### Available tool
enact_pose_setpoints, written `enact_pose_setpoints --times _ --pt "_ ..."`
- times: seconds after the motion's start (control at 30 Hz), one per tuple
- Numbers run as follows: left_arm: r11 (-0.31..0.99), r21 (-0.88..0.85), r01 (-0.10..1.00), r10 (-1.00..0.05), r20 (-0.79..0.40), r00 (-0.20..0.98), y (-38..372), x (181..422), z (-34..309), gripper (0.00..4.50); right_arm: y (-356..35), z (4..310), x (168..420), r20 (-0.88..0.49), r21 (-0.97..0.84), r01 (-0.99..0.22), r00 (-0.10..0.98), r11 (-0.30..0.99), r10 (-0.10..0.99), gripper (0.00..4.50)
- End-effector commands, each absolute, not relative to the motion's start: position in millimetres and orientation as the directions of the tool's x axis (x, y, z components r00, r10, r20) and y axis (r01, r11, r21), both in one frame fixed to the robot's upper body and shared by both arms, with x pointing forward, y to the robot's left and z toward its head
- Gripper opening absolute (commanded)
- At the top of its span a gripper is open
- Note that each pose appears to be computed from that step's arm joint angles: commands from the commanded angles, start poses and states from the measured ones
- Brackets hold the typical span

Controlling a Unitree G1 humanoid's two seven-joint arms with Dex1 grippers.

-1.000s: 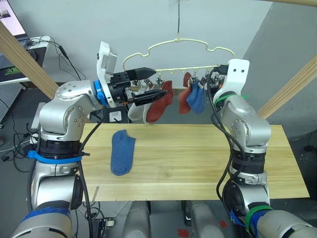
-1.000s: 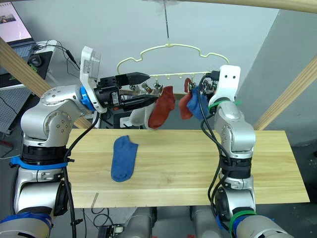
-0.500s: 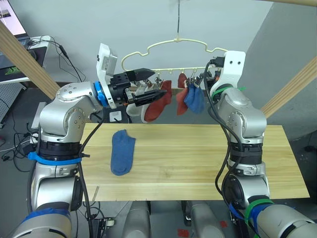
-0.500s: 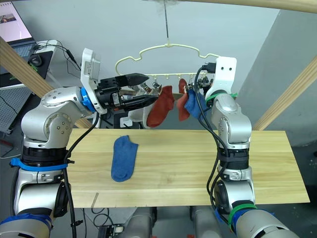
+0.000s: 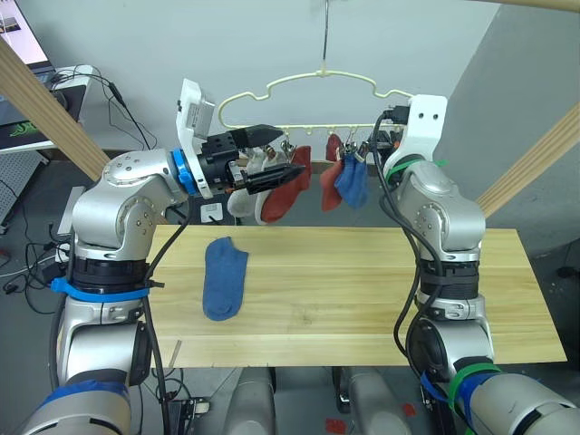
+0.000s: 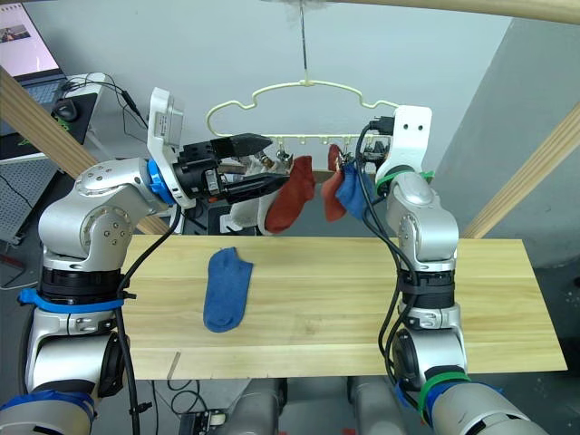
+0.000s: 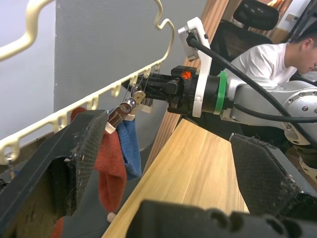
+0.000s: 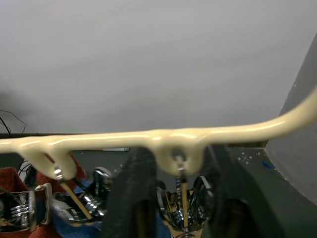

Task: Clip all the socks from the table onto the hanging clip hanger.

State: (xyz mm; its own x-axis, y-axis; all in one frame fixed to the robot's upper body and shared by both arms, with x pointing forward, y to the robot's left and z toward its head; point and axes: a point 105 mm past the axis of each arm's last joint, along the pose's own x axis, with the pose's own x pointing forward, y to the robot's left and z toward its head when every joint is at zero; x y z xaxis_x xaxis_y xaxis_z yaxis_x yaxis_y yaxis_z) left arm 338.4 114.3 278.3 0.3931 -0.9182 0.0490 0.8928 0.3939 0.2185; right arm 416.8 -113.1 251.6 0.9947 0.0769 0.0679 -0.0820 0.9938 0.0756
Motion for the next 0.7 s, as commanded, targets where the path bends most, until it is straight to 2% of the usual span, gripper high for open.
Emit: enact_pose_setpoints --times 0.03,0.13,0.3,0.37,0.5,0.7 --pt "0.396 0.266 0.879 -0.917 0.063 0.394 114.3 332.8 286.2 4.50 -112.8 272.5 413.0 0.139 0.068 -0.082 0.988 0.994 0.072 0.00" --pt "0.403 0.265 0.876 -0.913 0.044 0.406 114.6 334.4 282.0 4.50 -113.7 273.2 413.5 0.140 0.069 -0.077 0.988 0.995 0.066 0.00" --pt "0.479 0.231 0.847 -0.859 -0.078 0.506 125.1 345.3 252.3 4.50 -115.8 274.9 412.4 0.145 0.067 -0.067 0.988 0.996 0.057 0.00" --pt "0.551 0.207 0.808 -0.785 -0.198 0.586 141.5 353.8 218.4 4.50 -115.8 276.1 411.6 0.148 0.067 -0.067 0.987 0.995 0.056 0.00" --pt "0.646 0.265 0.715 -0.643 -0.316 0.698 174.2 364.3 170.2 4.50 -114.9 278.8 409.7 0.154 0.071 -0.069 0.986 0.995 0.058 0.00" --pt "0.746 0.346 0.569 -0.452 -0.366 0.814 211.9 382.9 125.4 4.50 -115.4 279.9 406.8 0.153 0.073 -0.070 0.986 0.995 0.058 0.00"
